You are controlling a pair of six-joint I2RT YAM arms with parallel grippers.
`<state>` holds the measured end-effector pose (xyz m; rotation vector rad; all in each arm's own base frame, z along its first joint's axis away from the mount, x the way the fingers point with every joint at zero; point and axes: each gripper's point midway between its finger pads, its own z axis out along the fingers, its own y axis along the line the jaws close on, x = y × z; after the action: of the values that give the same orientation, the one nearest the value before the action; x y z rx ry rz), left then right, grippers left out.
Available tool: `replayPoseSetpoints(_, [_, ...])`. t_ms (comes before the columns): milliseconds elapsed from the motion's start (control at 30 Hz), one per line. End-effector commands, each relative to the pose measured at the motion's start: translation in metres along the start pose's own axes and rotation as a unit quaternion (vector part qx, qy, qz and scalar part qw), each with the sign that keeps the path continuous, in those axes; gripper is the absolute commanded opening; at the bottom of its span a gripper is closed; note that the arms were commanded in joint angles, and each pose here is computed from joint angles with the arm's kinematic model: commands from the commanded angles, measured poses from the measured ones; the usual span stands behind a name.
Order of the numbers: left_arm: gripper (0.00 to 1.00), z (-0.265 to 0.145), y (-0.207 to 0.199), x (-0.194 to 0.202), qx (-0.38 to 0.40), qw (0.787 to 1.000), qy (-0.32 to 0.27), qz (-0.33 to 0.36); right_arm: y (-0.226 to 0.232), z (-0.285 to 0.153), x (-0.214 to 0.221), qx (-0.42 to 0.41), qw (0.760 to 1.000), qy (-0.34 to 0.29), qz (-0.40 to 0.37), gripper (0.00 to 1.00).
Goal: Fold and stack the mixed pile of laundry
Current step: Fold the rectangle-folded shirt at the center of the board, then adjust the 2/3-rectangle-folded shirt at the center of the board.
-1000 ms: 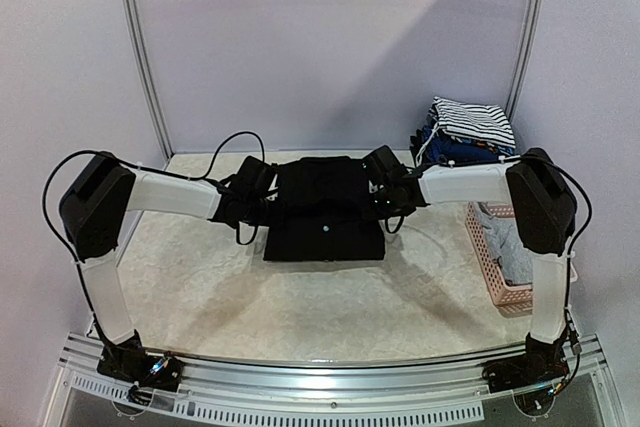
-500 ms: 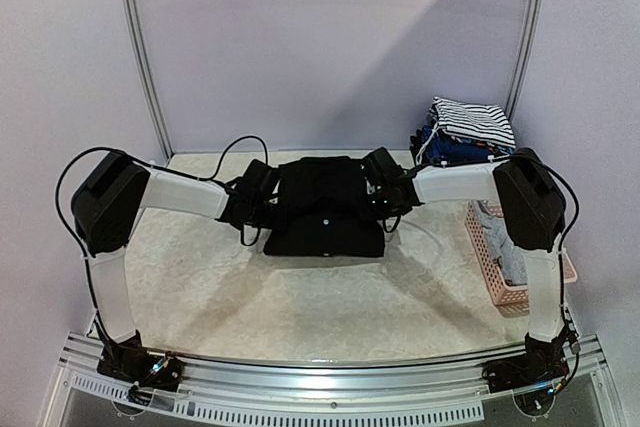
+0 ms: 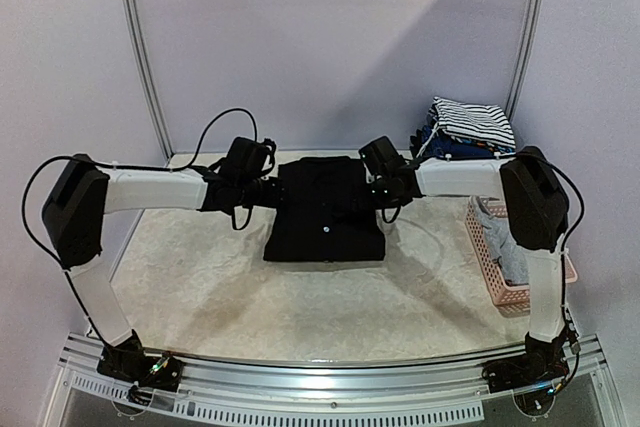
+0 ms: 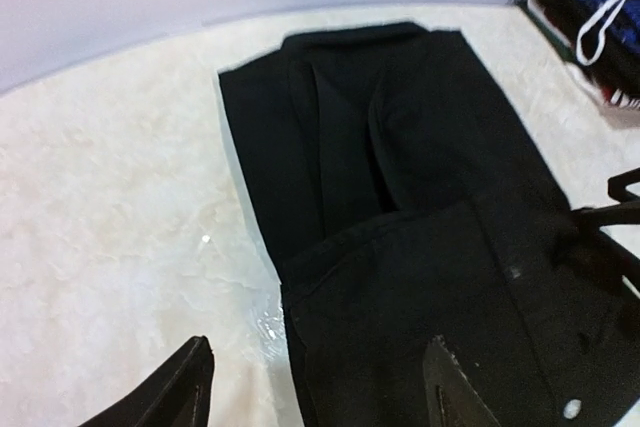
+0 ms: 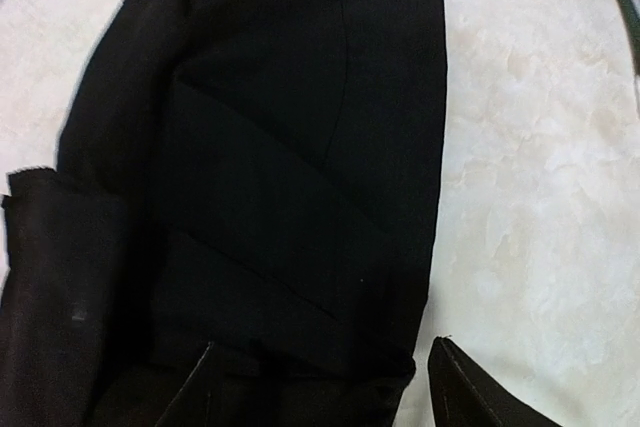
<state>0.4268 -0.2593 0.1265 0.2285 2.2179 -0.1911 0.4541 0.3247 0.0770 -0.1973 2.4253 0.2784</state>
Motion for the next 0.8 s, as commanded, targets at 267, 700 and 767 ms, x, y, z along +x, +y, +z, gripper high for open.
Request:
replayPoseSetpoints(267, [0.55,-0.05,-0.075,0.019,0.123,0.989,0.002,0.078,0.022,-0.095,0.003,-0.146,0.989,-0.037,-0.007,0.62])
replayPoseSetpoints(700, [0.42,-0.038,-0.127,0.049,0.186,0.976,0.032,0.107,0.068,-0.066,0.066,-0.268,0.961,0.059,-0.023,0.3])
replayPoseSetpoints(767, [0.42,-0.038,-0.126,0.052,0.187,0.976,0.034,0.106,0.07,-0.057,0.067,-0.267,0.961,0.065,-0.022,0.29])
